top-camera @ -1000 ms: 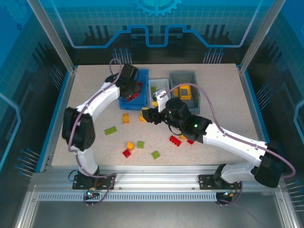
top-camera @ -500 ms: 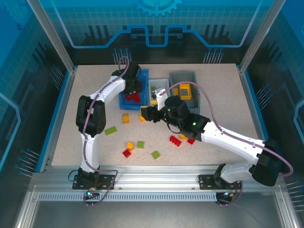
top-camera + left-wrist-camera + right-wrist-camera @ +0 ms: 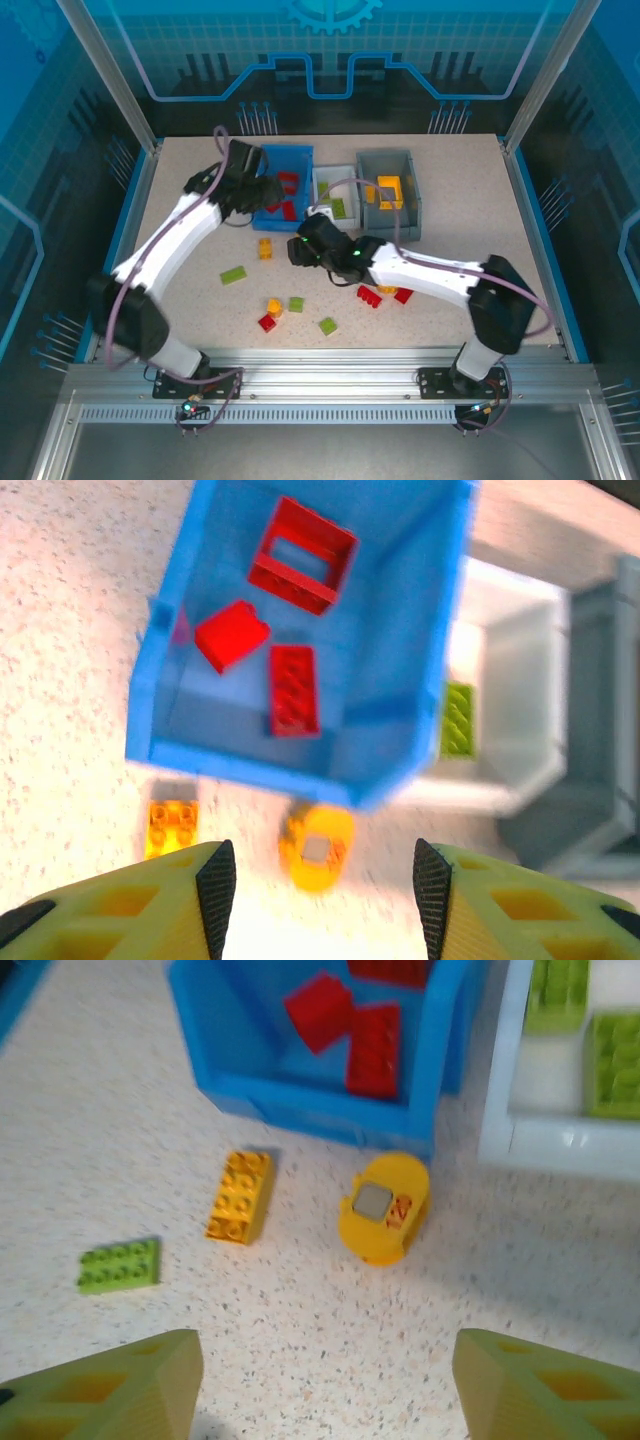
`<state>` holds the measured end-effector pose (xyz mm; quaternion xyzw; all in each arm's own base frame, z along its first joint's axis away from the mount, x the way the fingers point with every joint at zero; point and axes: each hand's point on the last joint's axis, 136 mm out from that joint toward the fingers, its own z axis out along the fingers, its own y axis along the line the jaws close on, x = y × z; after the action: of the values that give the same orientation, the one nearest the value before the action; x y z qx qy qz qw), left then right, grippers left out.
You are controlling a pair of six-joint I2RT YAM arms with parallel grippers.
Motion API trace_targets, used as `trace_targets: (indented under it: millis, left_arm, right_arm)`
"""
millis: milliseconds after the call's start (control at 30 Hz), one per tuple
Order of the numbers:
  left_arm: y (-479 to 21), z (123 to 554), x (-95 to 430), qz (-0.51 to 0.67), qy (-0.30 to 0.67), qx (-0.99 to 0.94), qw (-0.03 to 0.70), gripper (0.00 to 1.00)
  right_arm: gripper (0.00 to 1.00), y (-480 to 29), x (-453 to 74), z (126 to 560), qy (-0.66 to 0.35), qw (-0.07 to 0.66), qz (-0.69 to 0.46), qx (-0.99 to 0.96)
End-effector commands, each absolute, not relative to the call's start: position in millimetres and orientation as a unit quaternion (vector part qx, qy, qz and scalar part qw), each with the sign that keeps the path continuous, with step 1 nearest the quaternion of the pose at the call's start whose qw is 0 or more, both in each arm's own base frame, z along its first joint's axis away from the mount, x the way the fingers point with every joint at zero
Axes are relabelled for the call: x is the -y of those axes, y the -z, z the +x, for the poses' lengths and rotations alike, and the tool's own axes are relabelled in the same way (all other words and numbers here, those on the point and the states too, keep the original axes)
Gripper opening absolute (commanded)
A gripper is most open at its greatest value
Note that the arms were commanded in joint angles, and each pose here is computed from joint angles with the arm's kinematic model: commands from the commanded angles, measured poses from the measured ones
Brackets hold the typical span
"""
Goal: Sort the legos into containers by color
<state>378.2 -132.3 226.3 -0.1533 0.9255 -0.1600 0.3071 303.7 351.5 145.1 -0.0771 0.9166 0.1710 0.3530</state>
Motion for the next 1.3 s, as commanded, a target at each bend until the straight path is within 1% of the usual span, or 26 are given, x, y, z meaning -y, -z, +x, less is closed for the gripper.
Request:
trace_targets:
  millis: [0,67,167,267,367,533,633,833,933,1033,1267]
  left_arm:
    - [-228,322,141,-0.109,0.211,-0.924,0.301,0.54]
    - [-232,292,137,-0.101,0.235,-0.916,0.308,0.54]
    - [-234,259,135,-0.087,0.267,-0.908,0.313,0.54]
    - [-235,233,137,-0.07,0.304,-0.895,0.32,0.54]
    - [-236,219,133,-0.067,0.314,-0.888,0.33,0.55]
    - [-236,212,129,-0.066,0.31,-0.89,0.327,0.55]
    - [-236,212,131,-0.066,0.315,-0.889,0.326,0.55]
    - [-239,214,134,-0.062,0.323,-0.886,0.328,0.55]
    - [-238,214,135,-0.062,0.324,-0.886,0.327,0.55]
    - [-240,214,135,-0.061,0.325,-0.885,0.328,0.54]
    - [-238,214,136,-0.062,0.326,-0.885,0.326,0.54]
  right_arm:
    - [0.75,-124,-354,306,-0.117,0.335,-0.022,-0.935]
    - [0.77,-108,-364,313,-0.102,0.32,-0.021,-0.942]
    - [0.79,-91,-369,324,-0.077,0.316,-0.011,-0.945]
    - [0.79,-77,-374,336,-0.081,0.313,-0.002,-0.946]
    - [0.79,-66,-375,346,-0.067,0.307,0.001,-0.949]
    - [0.77,-55,-381,360,-0.063,0.311,0.002,-0.948]
    - [0.76,-43,-373,366,-0.045,0.296,0.02,-0.954]
    - [0.71,-37,-377,379,-0.057,0.306,0.017,-0.95]
    - [0.69,-32,-379,383,-0.051,0.296,0.019,-0.954]
    - [0.65,-27,-378,386,-0.048,0.297,0.023,-0.953]
    - [0.48,-26,-377,387,-0.044,0.299,0.016,-0.953]
